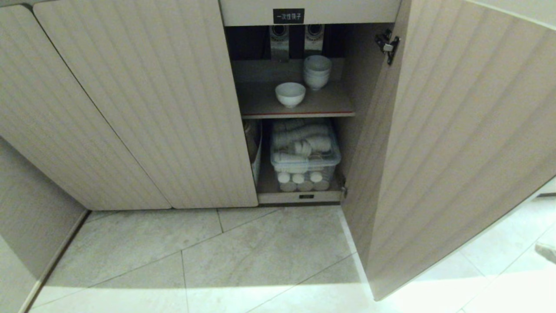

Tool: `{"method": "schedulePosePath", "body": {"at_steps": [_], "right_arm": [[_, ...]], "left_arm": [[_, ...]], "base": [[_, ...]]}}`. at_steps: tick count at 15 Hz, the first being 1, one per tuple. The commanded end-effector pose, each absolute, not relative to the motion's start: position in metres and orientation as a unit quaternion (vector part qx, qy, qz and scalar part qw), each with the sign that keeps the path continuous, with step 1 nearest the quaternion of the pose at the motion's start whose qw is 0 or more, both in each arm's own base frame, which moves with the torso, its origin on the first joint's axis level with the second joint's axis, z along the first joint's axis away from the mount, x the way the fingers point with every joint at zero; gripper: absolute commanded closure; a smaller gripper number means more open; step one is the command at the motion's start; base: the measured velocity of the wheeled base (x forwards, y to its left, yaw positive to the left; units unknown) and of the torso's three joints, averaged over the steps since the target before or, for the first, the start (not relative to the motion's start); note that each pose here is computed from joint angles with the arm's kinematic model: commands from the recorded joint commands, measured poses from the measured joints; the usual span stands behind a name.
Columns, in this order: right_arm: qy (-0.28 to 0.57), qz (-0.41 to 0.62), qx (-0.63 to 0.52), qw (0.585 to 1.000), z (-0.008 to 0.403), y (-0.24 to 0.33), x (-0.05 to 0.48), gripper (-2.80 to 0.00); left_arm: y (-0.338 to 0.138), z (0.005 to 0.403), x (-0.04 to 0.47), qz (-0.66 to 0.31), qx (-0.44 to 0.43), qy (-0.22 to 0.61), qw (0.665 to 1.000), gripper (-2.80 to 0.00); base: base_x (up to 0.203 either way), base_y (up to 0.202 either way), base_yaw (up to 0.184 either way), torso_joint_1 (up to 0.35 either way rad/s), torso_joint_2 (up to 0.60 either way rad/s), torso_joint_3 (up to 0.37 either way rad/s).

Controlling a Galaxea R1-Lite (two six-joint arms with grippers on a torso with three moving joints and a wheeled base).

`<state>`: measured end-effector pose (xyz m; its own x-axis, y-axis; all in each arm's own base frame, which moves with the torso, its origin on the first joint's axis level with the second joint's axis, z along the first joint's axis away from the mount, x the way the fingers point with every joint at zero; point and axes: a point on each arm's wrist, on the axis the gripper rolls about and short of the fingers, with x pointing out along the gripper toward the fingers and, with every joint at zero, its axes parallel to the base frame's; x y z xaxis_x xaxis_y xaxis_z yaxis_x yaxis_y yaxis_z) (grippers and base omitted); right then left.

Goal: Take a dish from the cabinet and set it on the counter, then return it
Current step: Close the cabinet door

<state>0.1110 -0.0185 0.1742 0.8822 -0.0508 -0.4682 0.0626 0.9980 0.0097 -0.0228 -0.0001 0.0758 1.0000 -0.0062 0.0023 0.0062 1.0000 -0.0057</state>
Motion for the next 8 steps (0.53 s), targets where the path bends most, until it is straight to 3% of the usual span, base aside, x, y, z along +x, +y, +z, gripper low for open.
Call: {"method": "schedulePosePath", "body": {"at_steps": [1,8], "right_arm": [[0.237,0.003,0.019,0.971,0.174,-0.017,0.112,0.00],[0.186,0.140,0.068,0.970,0.185,-0.011,0.115,0.00]], "left_arm": [[0.000,0.076,-0.023,-0.003,-0.003,-0.002,1.000,0.00],[0.000,0.076,-0.023,-0.003,-0.003,-0.002,1.000,0.00]], "base": [[0.000,0.000,0.000,0.000,0.00,0.000],[0.000,0.000,0.000,0.000,0.00,0.000]]}}
